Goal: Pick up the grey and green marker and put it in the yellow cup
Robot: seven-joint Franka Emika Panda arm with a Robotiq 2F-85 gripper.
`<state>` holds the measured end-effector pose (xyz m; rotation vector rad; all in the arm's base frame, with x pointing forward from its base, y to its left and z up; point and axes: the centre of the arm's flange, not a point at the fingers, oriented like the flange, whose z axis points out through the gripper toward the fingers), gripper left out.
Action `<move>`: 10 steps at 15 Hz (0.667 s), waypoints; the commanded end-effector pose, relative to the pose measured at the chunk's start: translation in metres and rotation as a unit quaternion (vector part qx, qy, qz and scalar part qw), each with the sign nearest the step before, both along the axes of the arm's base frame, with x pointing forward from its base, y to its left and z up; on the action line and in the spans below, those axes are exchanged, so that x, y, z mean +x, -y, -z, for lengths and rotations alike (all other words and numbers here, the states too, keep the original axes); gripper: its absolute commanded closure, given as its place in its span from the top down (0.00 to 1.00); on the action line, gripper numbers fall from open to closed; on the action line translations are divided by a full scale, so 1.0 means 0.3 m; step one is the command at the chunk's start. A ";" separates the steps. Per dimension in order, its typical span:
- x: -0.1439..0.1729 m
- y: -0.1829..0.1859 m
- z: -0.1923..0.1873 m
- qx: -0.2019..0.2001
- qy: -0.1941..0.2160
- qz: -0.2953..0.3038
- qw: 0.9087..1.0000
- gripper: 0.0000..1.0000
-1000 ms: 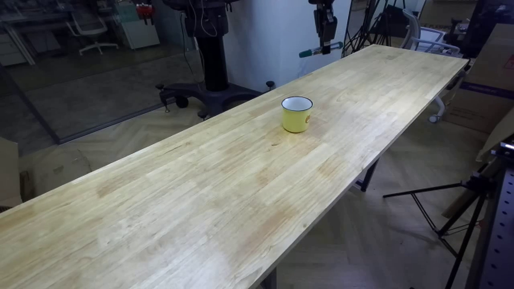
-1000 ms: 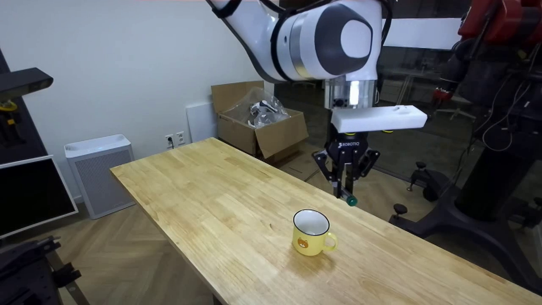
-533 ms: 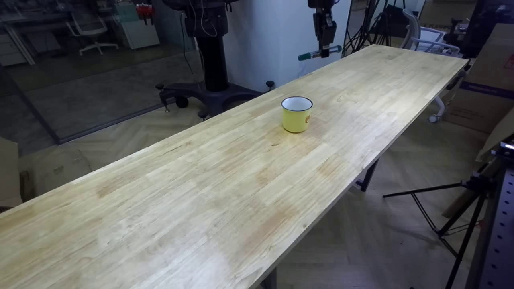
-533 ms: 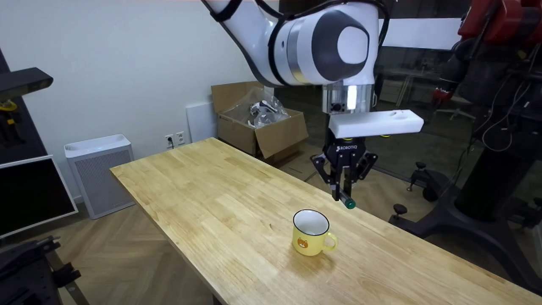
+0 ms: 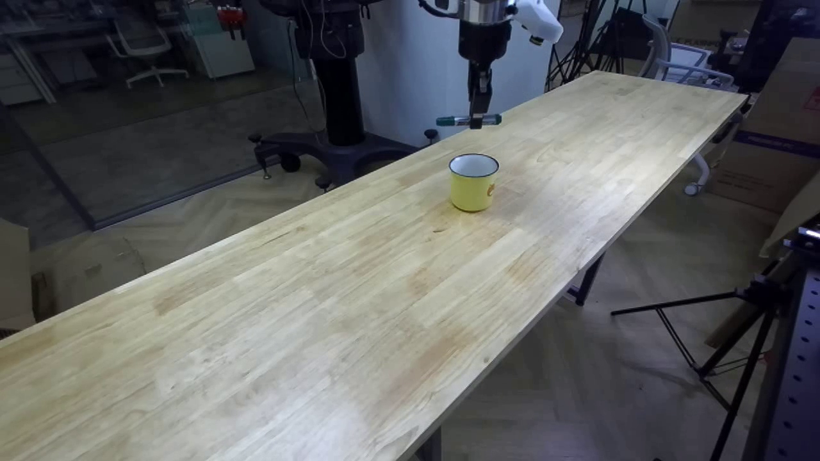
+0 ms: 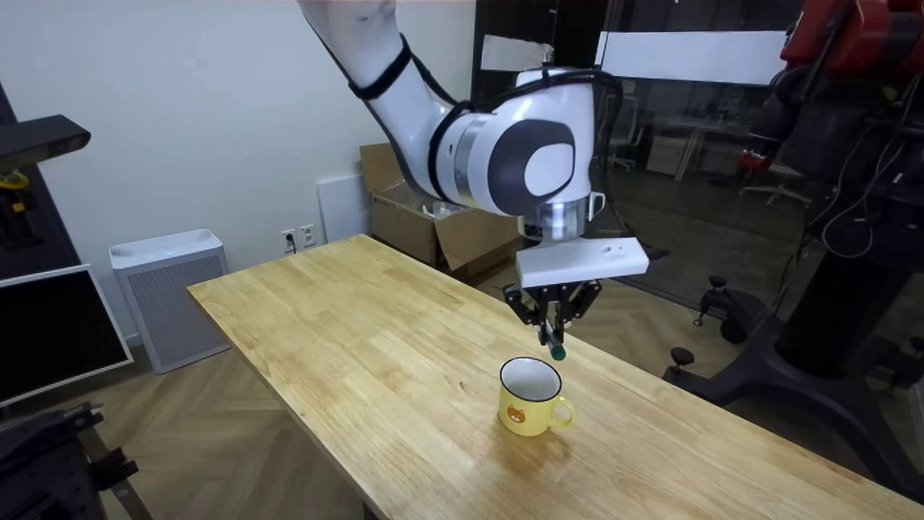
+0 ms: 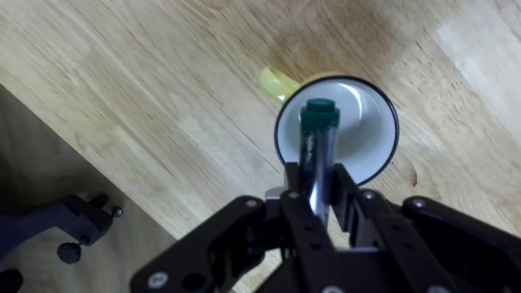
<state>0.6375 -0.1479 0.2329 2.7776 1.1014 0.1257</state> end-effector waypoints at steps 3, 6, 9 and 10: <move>-0.052 -0.114 0.057 0.042 0.019 0.022 0.999 0.05; -0.080 -0.106 0.075 0.038 0.056 0.016 0.998 0.05; -0.088 -0.085 0.095 0.039 0.090 0.009 0.995 0.05; -0.091 -0.081 0.099 0.042 0.096 0.007 0.994 0.05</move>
